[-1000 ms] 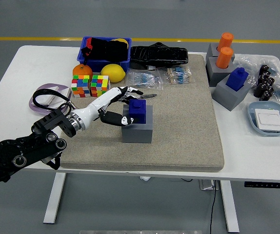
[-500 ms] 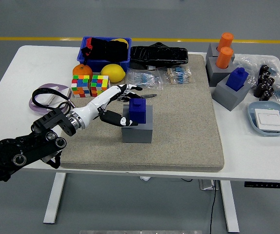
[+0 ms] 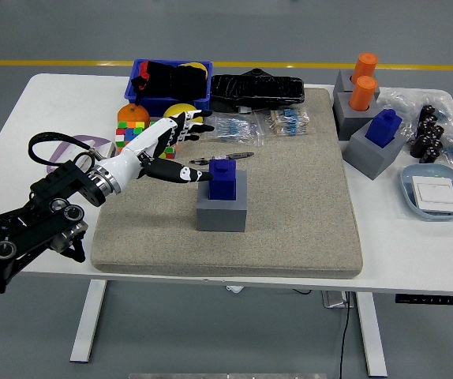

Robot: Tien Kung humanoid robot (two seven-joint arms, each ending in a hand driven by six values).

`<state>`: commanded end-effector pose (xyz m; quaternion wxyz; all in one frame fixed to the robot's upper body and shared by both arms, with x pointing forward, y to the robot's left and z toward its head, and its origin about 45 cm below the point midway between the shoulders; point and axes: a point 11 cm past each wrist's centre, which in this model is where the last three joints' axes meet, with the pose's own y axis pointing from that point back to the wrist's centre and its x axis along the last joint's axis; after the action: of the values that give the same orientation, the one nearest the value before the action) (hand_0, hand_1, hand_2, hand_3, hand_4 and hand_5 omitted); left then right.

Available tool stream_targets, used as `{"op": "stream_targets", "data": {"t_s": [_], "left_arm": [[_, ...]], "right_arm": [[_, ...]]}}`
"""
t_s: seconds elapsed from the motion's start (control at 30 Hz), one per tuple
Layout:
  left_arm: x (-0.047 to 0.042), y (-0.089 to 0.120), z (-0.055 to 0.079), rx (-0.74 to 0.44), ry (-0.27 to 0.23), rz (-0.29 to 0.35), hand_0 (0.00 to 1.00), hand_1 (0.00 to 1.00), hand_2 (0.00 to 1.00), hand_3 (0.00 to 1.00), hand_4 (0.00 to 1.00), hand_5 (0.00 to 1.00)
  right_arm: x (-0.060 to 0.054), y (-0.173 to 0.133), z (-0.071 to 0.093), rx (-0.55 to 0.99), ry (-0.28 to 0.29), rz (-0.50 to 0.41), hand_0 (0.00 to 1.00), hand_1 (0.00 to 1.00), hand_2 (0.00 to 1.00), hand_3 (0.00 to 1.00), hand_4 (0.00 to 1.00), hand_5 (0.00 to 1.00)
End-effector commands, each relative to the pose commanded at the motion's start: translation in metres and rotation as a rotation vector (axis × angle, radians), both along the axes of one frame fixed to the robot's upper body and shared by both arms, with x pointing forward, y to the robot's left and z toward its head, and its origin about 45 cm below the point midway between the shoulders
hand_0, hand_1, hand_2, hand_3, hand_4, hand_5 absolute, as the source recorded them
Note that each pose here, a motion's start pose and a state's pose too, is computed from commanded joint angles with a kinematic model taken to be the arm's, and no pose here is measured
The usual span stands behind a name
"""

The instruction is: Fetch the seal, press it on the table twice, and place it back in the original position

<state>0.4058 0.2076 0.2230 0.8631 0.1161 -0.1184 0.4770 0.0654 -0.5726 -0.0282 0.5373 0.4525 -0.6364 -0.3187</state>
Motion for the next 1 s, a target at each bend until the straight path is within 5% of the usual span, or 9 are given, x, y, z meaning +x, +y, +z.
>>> {"op": "stream_targets", "data": {"t_s": [0.1,0.23,0.3,0.33,0.43,0.5,0.53,1.0], "left_arm": [[0.0025,0.019,0.014,-0.037,-0.001,0.033,0.981,0.998,0.998,0.998,0.998,0.277],[0.0137,0.059,0.025,-0.059,-0.036,0.158,0.983,0.998,0.998,0.998,0.998,0.325],[0.0186,0.085,0.024,-0.067,-0.061,0.259,0.983,0.998,0.998,0.998,0.998,0.325],[0.0197,0.095,0.024,-0.071,-0.081,0.304,0.955,0.997,0.998,0.995,0.998,0.541],[0.0202,0.127,0.019,-0.069,-0.139,0.458,0.955,0.997,0.998,0.995,0.998,0.541],[0.0186,0.139,0.012,-0.062,-0.131,0.502,0.955,0.997,0.998,0.995,0.998,0.541],[0.0179,0.143,0.008,-0.056,-0.125,0.515,0.875,0.879,0.839,0.881,0.897,0.139],[0.0048,0.189,-0.028,-0.047,-0.041,0.68,0.856,0.851,0.827,0.869,0.881,0.128]], "right_arm": [[-0.001,-0.001,0.001,-0.002,0.002,-0.001,0.784,0.684,0.664,0.623,0.815,0.448],[-0.002,-0.002,0.001,-0.005,0.009,-0.001,0.784,0.685,0.664,0.623,0.814,0.449],[-0.002,-0.001,0.0,-0.003,0.011,0.001,0.784,0.685,0.664,0.623,0.814,0.449],[-0.002,-0.001,0.0,-0.002,0.011,0.001,0.784,0.685,0.664,0.623,0.815,0.45],[-0.002,0.0,0.0,-0.001,0.014,0.004,0.784,0.685,0.664,0.623,0.815,0.45],[-0.002,0.0,-0.001,0.0,0.016,0.006,0.784,0.685,0.664,0.623,0.815,0.45],[-0.002,0.0,-0.001,0.0,0.017,0.006,0.784,0.685,0.664,0.622,0.815,0.452],[-0.006,0.0,-0.001,-0.008,0.028,0.001,0.784,0.683,0.664,0.621,0.814,0.453]]}}
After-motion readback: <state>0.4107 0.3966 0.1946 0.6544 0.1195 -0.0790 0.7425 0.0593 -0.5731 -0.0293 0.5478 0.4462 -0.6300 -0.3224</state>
